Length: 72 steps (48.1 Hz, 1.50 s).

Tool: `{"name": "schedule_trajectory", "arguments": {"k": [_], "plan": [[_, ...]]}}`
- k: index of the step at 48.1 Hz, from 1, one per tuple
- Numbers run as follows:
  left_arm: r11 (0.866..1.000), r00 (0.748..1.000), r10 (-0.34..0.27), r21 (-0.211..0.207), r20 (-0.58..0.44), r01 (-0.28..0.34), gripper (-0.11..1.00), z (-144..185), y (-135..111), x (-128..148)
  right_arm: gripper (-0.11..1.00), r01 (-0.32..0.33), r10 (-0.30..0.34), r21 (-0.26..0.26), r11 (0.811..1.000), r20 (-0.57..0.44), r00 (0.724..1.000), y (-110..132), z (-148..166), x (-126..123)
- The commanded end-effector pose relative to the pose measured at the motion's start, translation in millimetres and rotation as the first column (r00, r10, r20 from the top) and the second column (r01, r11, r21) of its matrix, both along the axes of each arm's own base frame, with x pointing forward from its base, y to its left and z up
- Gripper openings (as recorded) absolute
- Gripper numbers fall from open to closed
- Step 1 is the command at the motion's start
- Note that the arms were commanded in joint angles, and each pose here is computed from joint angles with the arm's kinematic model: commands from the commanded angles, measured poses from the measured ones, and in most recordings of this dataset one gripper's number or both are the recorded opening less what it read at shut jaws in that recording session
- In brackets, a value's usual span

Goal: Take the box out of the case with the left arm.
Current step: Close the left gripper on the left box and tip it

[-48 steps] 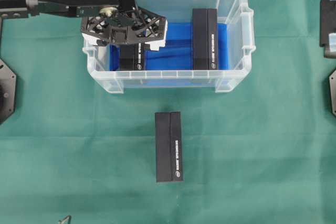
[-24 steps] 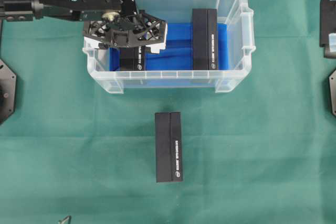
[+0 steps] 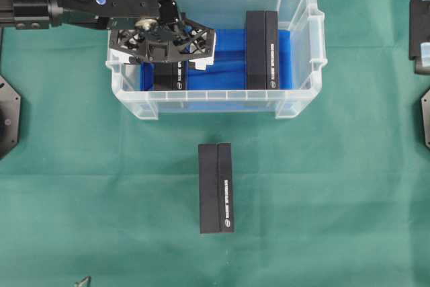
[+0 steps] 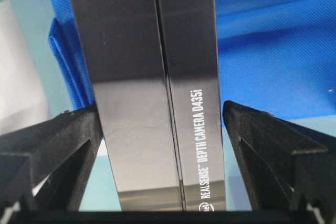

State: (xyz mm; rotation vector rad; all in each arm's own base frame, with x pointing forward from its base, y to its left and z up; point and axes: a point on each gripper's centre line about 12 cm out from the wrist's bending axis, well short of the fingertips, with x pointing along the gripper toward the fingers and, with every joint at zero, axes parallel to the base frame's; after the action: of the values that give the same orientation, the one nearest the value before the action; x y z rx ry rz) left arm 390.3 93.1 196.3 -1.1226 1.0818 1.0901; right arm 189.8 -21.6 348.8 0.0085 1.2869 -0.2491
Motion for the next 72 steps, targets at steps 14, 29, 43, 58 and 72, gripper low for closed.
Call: {"name": "schedule_trajectory", "arguments": {"k": [14, 29, 43, 58, 72], "plan": [[1.000, 0.998, 0.011, 0.000, 0.058, -0.011, 0.73, 5.4, 0.1, 5.7, 0.00, -0.001, 0.001, -0.001, 1.000, 0.016, 1.000, 0.1, 3.7, 1.1], [1.000, 0.995, 0.015, -0.013, 0.102, -0.014, 0.64, 7.8, -7.0, 12.0, 0.00, -0.001, 0.001, 0.002, 1.000, 0.014, 1.000, 0.5, 3.6, 0.9], [1.000, 0.993, 0.020, -0.013, 0.120, -0.018, 0.64, 17.2, -11.0, 11.2, 0.00, -0.001, 0.001, 0.002, 1.000, 0.014, 1.000, 0.5, 3.6, 0.9], [1.000, 0.988, 0.023, -0.006, 0.151, -0.022, 0.64, 66.1, -11.5, 10.0, 0.00, -0.001, 0.001, 0.002, 1.000, 0.016, 1.000, 0.5, 3.6, 1.1], [0.999, 0.979, 0.041, 0.003, 0.198, -0.042, 0.63, 139.8, -9.4, -4.3, 0.00, -0.002, 0.002, -0.002, 1.000, 0.018, 1.000, 0.1, 4.2, 1.3]]}}
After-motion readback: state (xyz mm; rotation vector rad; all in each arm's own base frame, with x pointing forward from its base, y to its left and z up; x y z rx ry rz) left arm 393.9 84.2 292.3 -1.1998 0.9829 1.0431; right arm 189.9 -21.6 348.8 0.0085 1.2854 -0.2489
